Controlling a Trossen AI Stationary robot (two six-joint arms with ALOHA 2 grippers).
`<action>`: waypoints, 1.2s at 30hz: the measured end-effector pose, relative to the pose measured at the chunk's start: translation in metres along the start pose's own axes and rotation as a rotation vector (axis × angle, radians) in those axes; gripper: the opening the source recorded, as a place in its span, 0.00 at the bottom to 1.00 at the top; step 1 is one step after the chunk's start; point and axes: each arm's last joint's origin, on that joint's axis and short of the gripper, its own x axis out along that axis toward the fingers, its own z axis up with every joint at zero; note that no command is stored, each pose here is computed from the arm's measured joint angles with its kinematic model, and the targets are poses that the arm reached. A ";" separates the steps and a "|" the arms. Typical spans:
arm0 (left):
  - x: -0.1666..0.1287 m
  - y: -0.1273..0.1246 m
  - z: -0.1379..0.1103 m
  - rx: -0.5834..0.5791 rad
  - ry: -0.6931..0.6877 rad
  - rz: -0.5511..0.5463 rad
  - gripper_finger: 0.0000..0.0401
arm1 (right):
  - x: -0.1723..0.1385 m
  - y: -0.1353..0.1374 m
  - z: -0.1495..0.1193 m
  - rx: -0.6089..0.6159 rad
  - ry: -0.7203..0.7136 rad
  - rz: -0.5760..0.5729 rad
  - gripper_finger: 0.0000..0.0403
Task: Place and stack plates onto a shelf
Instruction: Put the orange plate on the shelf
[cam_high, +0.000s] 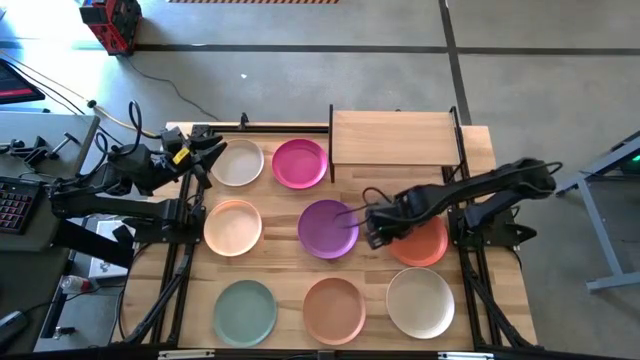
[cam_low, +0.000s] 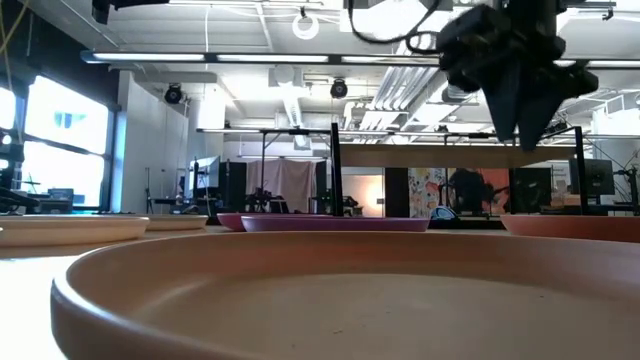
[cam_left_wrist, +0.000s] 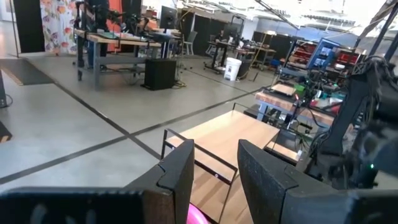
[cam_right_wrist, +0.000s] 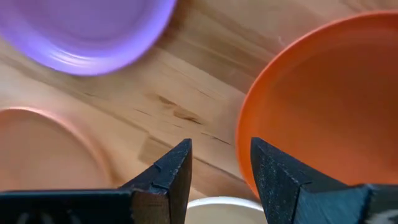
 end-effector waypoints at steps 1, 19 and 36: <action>0.000 0.000 0.000 -0.009 0.000 0.000 0.28 | 0.005 0.002 -0.001 -0.003 0.006 -0.017 0.35; 0.016 -0.010 -0.011 0.011 0.096 -0.003 0.28 | 0.064 0.013 -0.004 -0.024 0.063 -0.232 0.35; 0.032 -0.018 -0.019 0.055 0.160 0.013 0.28 | 0.080 0.014 -0.004 -0.033 0.052 -0.296 0.35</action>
